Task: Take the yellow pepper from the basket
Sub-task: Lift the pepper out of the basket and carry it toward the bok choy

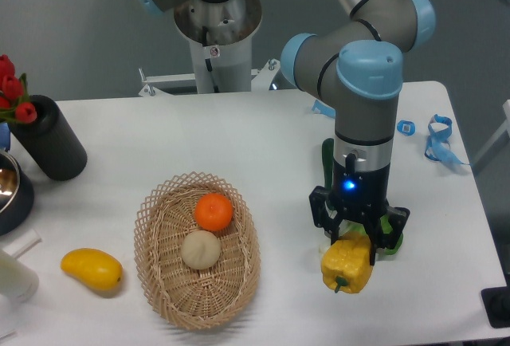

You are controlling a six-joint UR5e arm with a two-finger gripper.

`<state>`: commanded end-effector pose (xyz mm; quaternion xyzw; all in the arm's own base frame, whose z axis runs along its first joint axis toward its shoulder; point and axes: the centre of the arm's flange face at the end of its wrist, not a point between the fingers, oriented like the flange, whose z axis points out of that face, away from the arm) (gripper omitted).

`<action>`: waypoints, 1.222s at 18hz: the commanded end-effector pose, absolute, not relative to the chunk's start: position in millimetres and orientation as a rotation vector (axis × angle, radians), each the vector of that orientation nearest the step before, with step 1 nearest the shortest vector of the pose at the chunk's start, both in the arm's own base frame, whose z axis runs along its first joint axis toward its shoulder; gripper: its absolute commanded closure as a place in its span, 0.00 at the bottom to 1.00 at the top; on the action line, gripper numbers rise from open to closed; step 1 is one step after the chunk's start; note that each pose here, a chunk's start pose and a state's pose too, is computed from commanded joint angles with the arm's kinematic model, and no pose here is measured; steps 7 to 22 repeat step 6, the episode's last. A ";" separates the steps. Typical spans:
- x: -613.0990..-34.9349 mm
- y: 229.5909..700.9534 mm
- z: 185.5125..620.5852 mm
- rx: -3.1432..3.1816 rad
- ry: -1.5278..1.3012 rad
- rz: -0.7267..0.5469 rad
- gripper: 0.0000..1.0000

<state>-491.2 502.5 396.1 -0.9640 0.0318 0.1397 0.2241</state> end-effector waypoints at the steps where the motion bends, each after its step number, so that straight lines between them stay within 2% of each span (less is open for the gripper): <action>1: -490.1 503.0 394.5 -2.662 0.087 0.381 0.55; 22: -489.3 503.7 394.5 -2.662 0.085 0.380 0.55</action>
